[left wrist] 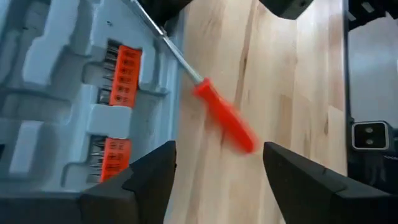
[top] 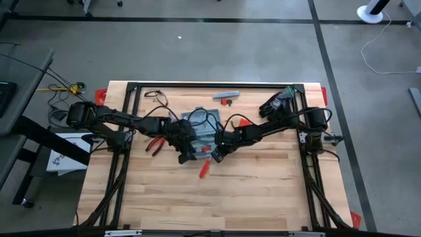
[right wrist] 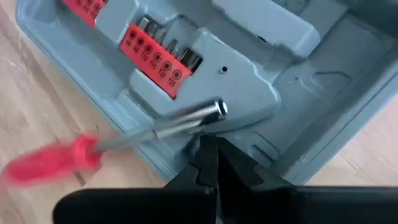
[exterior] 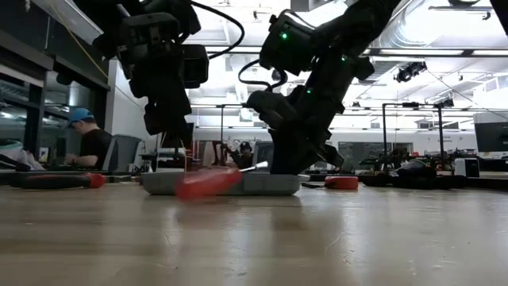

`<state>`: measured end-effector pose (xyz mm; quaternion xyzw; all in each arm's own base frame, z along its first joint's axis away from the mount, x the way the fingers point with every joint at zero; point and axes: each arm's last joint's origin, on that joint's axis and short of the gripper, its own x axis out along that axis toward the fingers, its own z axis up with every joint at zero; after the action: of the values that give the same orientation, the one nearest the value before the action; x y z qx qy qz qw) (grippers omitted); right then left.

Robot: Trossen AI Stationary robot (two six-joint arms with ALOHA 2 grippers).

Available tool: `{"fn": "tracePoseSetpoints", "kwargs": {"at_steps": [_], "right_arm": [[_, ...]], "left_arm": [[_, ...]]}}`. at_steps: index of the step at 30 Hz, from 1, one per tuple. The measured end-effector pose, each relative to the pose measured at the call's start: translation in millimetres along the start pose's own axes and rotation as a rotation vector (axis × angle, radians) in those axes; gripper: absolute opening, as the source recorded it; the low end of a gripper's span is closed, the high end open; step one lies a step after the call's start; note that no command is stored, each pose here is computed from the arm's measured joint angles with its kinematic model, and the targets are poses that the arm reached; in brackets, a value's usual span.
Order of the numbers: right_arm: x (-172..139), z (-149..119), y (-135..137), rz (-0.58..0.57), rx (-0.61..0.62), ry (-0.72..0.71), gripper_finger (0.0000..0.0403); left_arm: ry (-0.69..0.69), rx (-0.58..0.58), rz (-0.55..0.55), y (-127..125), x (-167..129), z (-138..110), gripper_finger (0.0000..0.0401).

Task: Prefit tool cases
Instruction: Remove the orange nut driver from the gray prefit tool case

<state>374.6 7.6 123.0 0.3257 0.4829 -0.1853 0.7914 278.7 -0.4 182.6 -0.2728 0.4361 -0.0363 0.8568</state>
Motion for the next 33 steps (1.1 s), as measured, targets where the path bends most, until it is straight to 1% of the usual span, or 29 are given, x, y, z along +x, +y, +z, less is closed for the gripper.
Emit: {"fn": "tracePoseSetpoints", "kwargs": {"at_steps": [4,9,15,19,21,23,25,29,30,33], "right_arm": [[0.0,2.7,-1.6,0.009,0.007,-0.005,0.0],[0.3,7.3,-3.6,0.028,0.011,-0.016,0.0],[-2.0,8.4,-3.0,0.026,0.012,-0.034,0.0],[-19.5,4.0,5.2,-0.032,0.005,-0.113,0.0],[-35.3,1.9,13.2,-0.038,0.004,-0.163,0.0],[-45.4,-3.1,20.4,-0.036,-0.002,-0.181,0.0],[-48.7,-10.7,26.1,-0.032,-0.021,-0.17,0.0],[-46.6,-25.4,38.2,0.031,-0.061,-0.097,0.0],[-43.9,-29.6,39.8,0.03,-0.068,-0.078,0.0],[-33.6,-41.8,37.2,-0.035,-0.066,-0.012,0.0]], "left_arm": [[0.005,-0.016,0.017,2.1,3.7,-0.5,0.0245],[0.019,-0.022,0.023,5.4,11.6,-1.3,0.0244],[0.017,-0.02,0.025,5.5,11.8,-1.1,0.0243],[0.014,0.001,0.031,5.7,11.8,-0.9,0.0243],[0.009,0.005,0.037,6.1,11.7,-0.5,0.0243],[0.004,0.004,0.047,6.9,11.5,-0.2,0.0243],[-0.003,0.001,0.057,8.2,11.1,0.5,0.0243],[-0.014,0.005,0.066,11.4,9.8,2.6,0.0243],[-0.019,0.01,0.069,11.9,9.7,3.1,0.0243],[-0.025,0.011,0.079,14.6,8.7,4.3,0.0243]]}}
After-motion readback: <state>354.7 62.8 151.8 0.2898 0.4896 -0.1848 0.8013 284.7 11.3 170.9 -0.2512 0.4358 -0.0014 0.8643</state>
